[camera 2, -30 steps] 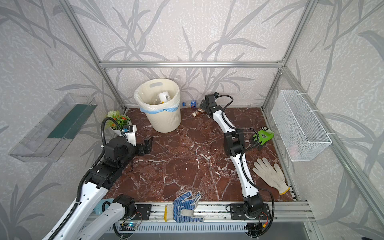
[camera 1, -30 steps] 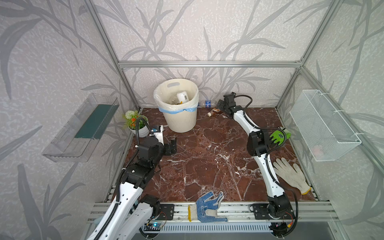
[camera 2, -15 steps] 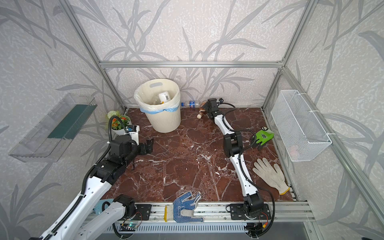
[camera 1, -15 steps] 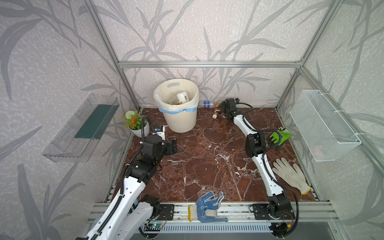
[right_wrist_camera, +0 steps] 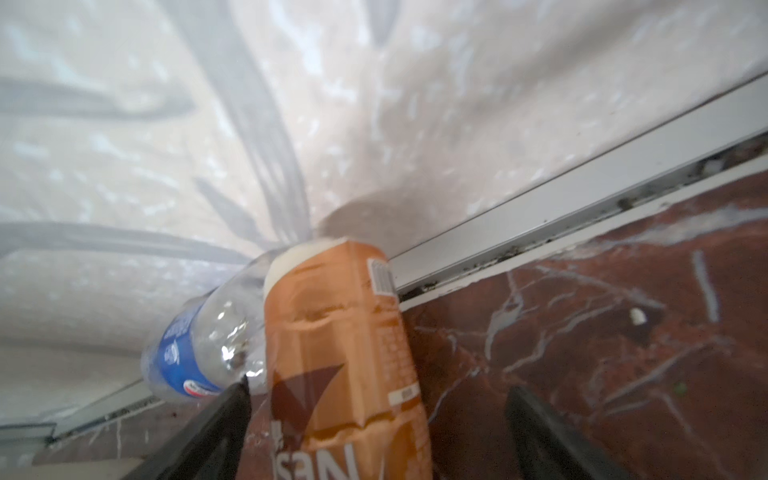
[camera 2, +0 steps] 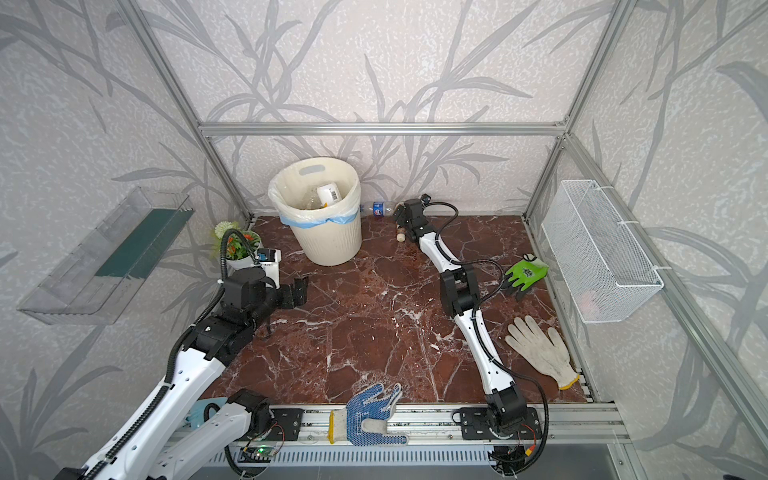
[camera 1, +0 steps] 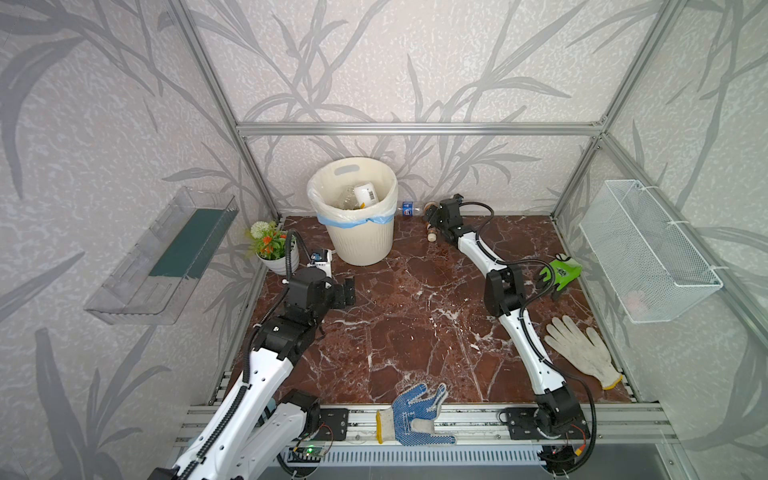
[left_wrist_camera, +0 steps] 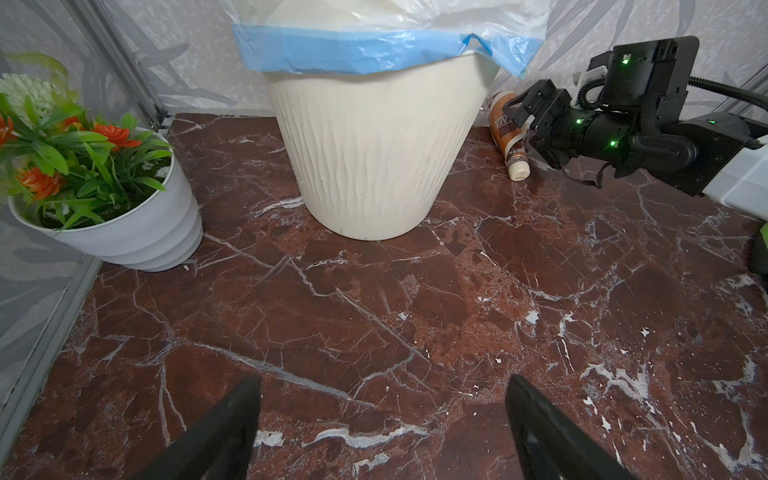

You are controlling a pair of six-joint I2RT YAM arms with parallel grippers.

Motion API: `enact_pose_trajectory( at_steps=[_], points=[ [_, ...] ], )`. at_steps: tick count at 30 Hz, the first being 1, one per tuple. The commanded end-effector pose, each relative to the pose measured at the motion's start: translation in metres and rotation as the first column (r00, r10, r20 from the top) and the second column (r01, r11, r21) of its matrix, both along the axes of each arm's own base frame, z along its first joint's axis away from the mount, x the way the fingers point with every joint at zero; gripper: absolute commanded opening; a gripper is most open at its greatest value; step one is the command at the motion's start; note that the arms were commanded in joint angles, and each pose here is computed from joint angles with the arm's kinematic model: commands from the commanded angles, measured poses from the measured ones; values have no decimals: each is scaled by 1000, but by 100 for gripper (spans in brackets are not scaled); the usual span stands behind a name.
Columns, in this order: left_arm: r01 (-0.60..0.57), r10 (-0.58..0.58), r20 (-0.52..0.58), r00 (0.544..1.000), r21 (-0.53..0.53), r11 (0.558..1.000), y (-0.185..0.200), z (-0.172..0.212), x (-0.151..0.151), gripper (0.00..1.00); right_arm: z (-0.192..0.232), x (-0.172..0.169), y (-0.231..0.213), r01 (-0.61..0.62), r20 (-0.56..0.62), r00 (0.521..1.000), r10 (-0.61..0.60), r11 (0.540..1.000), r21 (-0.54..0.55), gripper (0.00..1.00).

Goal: Throw the plastic bottles in the bin
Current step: 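Lower right gripper onto the brown Nescafe bottle by the wall and close, then lift the Nescafe bottle with the right gripper and carry it over the bin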

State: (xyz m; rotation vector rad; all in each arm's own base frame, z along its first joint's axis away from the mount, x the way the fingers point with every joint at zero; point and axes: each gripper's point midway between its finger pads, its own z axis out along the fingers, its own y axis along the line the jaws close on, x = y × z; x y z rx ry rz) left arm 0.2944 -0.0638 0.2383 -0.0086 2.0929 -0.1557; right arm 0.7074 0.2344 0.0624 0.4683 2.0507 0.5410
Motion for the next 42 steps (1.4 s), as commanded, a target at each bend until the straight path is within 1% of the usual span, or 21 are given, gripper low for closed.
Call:
enact_pose_trajectory(
  at_steps=[1, 4, 7, 13, 15, 18, 23, 26, 30, 32, 35, 39, 42],
  points=[
    [-18, 18, 22, 1000, -2, 1000, 3, 8, 0, 91, 44, -1, 0, -59, 65, 996, 66, 992, -110, 96],
    [-16, 16, 25, 1000, -3, 1000, 3, 7, 0, 91, 36, -4, 0, -100, 32, 994, 106, 982, -163, 96],
    [-12, 12, 22, 1000, -4, 1000, 2, 5, 0, 91, 26, -7, -5, -108, -3, 994, 110, 971, -215, 95],
    [-14, 14, 18, 1000, 1, 1000, 3, 1, 0, 91, 19, -10, -12, -125, -26, 992, 123, 940, -317, 83],
    [-14, 14, 17, 1000, 3, 1000, 3, 1, 1, 91, 20, -10, -12, -133, -24, 991, 132, 931, -340, 81],
    [-12, 12, 17, 1000, 3, 1000, 2, 0, 2, 91, 17, -10, -11, -147, -30, 989, 146, 928, -343, 79],
    [-12, 12, 16, 1000, 1, 1000, 2, 0, 2, 91, 10, -11, -10, -179, -48, 984, 173, 931, -319, 79],
    [-13, 13, 18, 1000, 1, 1000, 2, 1, 1, 91, 3, -12, -16, -181, -75, 983, 165, 932, -315, 79],
    [-11, 11, 20, 1000, -1, 1000, 2, 1, 1, 91, -7, -13, -32, -159, -112, 985, 131, 946, -283, 76],
    [-9, 9, 21, 1000, -3, 1000, 2, 1, 1, 91, -8, -12, -38, -149, -120, 985, 121, 955, -257, 72],
    [-7, 7, 24, 1000, -4, 1000, 1, 1, 1, 91, -4, -12, -42, -142, -122, 986, 113, 954, -264, 69],
    [-6, 6, 26, 1000, -6, 1000, 1, 2, 1, 91, 11, -13, -40, -158, -101, 986, 135, 950, -270, 55],
    [-6, 6, 34, 999, -10, 1000, 1, 4, 1, 91, 31, -16, -36, -174, -70, 985, 161, 945, -278, 50]
  ],
)
